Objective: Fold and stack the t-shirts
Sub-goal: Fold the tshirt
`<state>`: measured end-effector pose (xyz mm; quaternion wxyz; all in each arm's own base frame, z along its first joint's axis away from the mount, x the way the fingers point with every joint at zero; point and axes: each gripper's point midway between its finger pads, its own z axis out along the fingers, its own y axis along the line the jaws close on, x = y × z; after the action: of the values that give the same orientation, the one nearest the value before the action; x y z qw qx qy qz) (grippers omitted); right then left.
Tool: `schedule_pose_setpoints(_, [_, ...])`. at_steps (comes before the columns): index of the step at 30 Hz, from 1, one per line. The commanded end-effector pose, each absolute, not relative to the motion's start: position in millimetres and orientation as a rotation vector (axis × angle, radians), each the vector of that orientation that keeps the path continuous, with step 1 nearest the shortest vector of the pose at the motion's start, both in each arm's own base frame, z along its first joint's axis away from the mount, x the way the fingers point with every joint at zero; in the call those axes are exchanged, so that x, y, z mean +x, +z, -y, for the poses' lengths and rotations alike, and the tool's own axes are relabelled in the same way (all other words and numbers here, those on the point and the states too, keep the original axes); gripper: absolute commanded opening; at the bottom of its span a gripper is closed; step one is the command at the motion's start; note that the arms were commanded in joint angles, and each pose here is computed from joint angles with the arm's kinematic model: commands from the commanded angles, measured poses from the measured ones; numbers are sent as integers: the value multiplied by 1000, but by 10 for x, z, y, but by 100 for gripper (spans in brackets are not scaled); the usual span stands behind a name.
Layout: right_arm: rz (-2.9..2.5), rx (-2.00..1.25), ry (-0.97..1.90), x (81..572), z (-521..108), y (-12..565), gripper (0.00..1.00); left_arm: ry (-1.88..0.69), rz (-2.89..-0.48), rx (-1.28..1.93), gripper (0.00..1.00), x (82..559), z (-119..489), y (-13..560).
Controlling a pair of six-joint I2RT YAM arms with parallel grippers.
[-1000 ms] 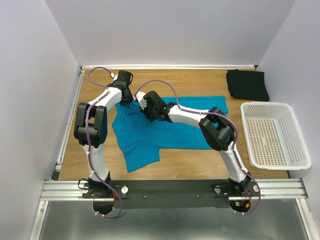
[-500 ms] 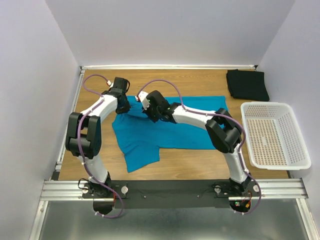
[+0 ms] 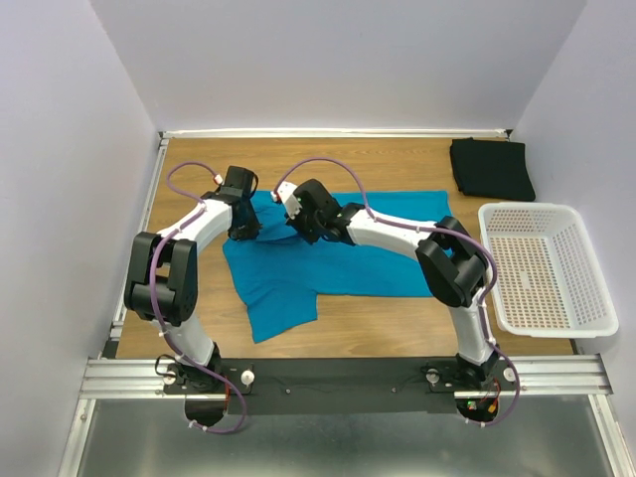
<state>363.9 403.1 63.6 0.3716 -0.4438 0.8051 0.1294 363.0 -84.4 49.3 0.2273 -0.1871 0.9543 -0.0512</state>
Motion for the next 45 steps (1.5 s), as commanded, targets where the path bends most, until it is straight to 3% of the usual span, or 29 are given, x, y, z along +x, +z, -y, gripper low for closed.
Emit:
schedule_pose_setpoints(1, [-2040,-1168,308,3579,-3993,806,1,-204,-2632,-490,7,3586,990,593])
schedule_pose_setpoints(23, [-2063,-1196,184,3562,-3743,826,1,-320,-2757,-400,11,3247,1288,504])
schedule_pose_setpoints(45, [-2167,-1237,96,3482,-3544,327,4,-382,-2828,-356,25,3067,1392,267])
